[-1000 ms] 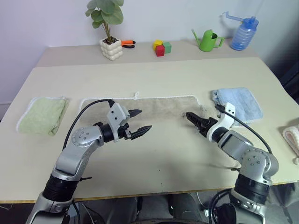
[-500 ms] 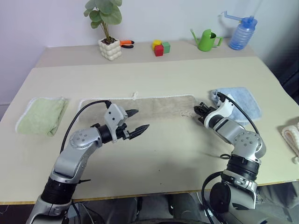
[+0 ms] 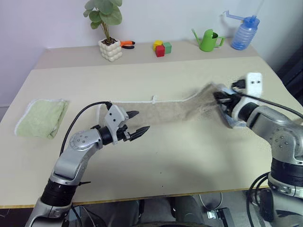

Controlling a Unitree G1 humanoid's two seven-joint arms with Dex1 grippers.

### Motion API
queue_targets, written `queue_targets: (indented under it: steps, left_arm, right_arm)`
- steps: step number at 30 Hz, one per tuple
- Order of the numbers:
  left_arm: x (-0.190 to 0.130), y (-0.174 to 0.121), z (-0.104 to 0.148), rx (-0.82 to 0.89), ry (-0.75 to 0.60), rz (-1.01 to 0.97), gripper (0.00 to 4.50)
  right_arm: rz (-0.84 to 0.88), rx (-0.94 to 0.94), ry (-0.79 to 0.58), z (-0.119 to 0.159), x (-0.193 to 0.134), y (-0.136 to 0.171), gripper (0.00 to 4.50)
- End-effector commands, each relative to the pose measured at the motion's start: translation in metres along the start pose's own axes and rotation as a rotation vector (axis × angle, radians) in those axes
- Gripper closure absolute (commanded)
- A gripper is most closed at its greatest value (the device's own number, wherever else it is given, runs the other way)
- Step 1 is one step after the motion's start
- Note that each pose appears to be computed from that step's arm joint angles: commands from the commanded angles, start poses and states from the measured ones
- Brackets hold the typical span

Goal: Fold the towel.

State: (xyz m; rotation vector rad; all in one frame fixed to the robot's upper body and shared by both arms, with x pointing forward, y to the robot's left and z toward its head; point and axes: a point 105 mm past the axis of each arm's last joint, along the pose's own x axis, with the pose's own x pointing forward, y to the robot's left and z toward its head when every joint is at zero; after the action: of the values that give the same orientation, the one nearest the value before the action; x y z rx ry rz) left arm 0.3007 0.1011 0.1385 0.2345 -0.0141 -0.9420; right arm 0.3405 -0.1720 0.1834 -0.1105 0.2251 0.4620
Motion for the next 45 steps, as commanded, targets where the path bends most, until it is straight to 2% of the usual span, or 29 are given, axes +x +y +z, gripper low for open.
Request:
queue_targets:
  steps: [1, 8, 13, 16, 21, 24, 25, 28, 31, 32, 37, 42, 45]
  left_arm:
    - [0.002, 0.002, 0.010, 0.037, -0.035, 0.001, 0.88]
    - [0.001, 0.001, 0.012, 0.038, -0.036, 0.015, 0.88]
    - [-0.004, 0.001, 0.011, 0.032, -0.030, 0.037, 0.88]
    - [-0.006, 0.001, 0.010, 0.024, -0.024, 0.048, 0.88]
    - [-0.013, 0.014, 0.007, 0.007, -0.022, 0.127, 0.88]
    - [-0.022, 0.029, 0.009, 0.000, -0.033, 0.205, 0.88]
    - [-0.024, 0.033, 0.009, -0.003, -0.035, 0.226, 0.88]
    - [-0.033, 0.046, 0.008, -0.013, -0.037, 0.298, 0.88]
    - [-0.042, 0.055, 0.002, -0.035, -0.020, 0.371, 0.88]
    - [-0.044, 0.056, -0.001, -0.043, -0.013, 0.385, 0.88]
    - [-0.053, 0.049, -0.010, -0.103, -0.006, 0.413, 0.88]
    - [-0.066, 0.036, -0.035, -0.154, 0.080, 0.448, 0.88]
    - [-0.074, 0.027, -0.042, -0.200, 0.099, 0.474, 0.88]
  right_arm:
    - [0.178, -0.130, -0.036, 0.010, 0.014, 0.044, 4.48]
    - [0.282, -0.188, 0.025, -0.017, 0.061, 0.092, 4.48]
    - [0.294, -0.182, 0.034, -0.021, 0.066, 0.097, 4.48]
    - [0.326, -0.142, 0.026, -0.020, 0.064, 0.099, 3.53]
    - [0.391, -0.153, -0.068, -0.003, 0.043, 0.097, 1.15]
    - [0.404, -0.147, -0.111, 0.004, 0.028, 0.088, 1.15]
    - [0.398, -0.134, -0.120, 0.006, 0.026, 0.084, 1.40]
    - [0.303, -0.088, -0.127, 0.007, 0.030, 0.060, 2.65]
    - [0.220, -0.090, -0.118, 0.003, 0.044, 0.042, 4.19]
    - [0.209, -0.083, -0.116, 0.001, 0.050, 0.040, 4.46]
    - [0.205, -0.170, -0.036, -0.031, 0.078, 0.049, 4.46]
    - [0.202, -0.170, 0.060, -0.069, 0.091, 0.059, 4.46]
    - [0.210, -0.179, 0.019, -0.063, 0.087, 0.060, 4.46]
